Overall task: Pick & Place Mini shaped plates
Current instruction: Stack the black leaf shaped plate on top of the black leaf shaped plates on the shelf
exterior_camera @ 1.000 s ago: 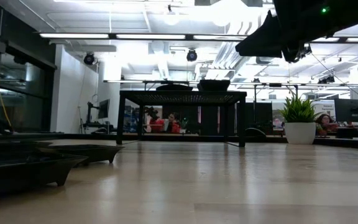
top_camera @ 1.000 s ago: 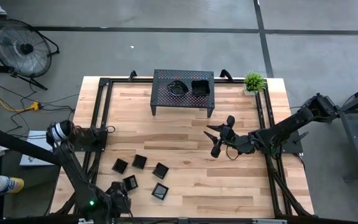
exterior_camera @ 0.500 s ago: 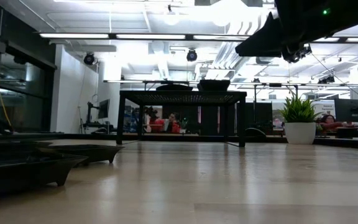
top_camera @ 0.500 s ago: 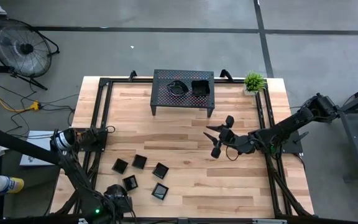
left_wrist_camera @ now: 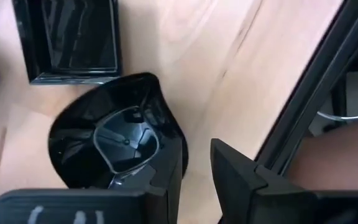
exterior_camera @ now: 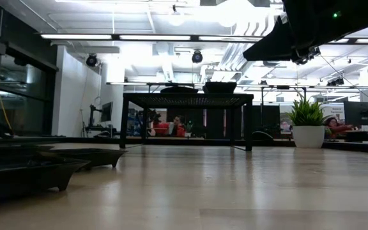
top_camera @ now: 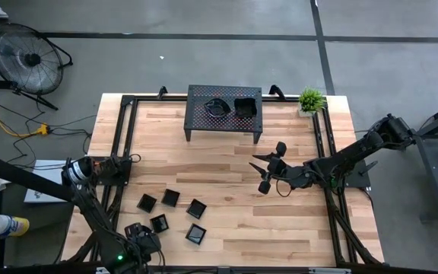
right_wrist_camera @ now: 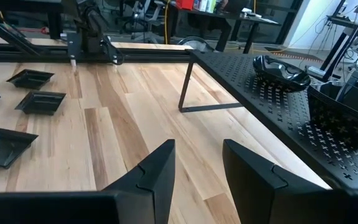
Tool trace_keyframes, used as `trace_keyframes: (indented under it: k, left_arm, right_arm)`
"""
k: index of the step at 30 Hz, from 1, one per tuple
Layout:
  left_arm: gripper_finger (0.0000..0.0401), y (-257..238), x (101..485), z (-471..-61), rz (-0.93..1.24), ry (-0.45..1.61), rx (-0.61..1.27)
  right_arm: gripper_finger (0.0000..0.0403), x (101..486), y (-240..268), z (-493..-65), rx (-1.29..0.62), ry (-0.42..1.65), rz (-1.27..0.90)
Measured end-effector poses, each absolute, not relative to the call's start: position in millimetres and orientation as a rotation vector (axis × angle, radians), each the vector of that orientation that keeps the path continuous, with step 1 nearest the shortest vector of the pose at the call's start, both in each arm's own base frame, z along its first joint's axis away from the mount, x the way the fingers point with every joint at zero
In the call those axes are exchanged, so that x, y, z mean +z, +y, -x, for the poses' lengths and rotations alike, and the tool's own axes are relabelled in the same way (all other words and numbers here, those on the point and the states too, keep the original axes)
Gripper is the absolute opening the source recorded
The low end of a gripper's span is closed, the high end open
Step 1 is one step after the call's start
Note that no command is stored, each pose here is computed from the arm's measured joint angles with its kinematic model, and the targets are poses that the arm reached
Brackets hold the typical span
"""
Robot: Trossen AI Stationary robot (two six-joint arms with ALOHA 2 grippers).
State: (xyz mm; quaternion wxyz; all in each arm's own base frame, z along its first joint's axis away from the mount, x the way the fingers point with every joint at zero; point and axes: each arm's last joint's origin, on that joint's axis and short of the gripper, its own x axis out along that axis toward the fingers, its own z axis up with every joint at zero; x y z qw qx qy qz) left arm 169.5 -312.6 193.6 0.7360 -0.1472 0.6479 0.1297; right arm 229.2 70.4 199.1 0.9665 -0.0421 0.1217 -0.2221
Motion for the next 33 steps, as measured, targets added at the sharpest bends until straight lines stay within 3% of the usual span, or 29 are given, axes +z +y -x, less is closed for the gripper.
trace_keyframes:
  k: [18, 29, 33]
  left_arm:
    - [0.0087, -309.8, 193.8, -173.7, 0.267, 1.377, 0.268]
    - [0.0178, -308.5, 193.7, -173.0, 0.265, 1.383, 0.286]
    - [0.0189, -307.3, 193.6, -172.1, 0.295, 1.387, 0.331]
  right_arm:
    - [0.0129, 195.4, 69.9, -228.0, -0.452, 0.280, 0.093]
    - [0.0129, 193.1, 69.7, -227.1, -0.454, 0.301, 0.100]
    - [0.0129, 192.1, 69.4, -226.7, -0.454, 0.312, 0.107]
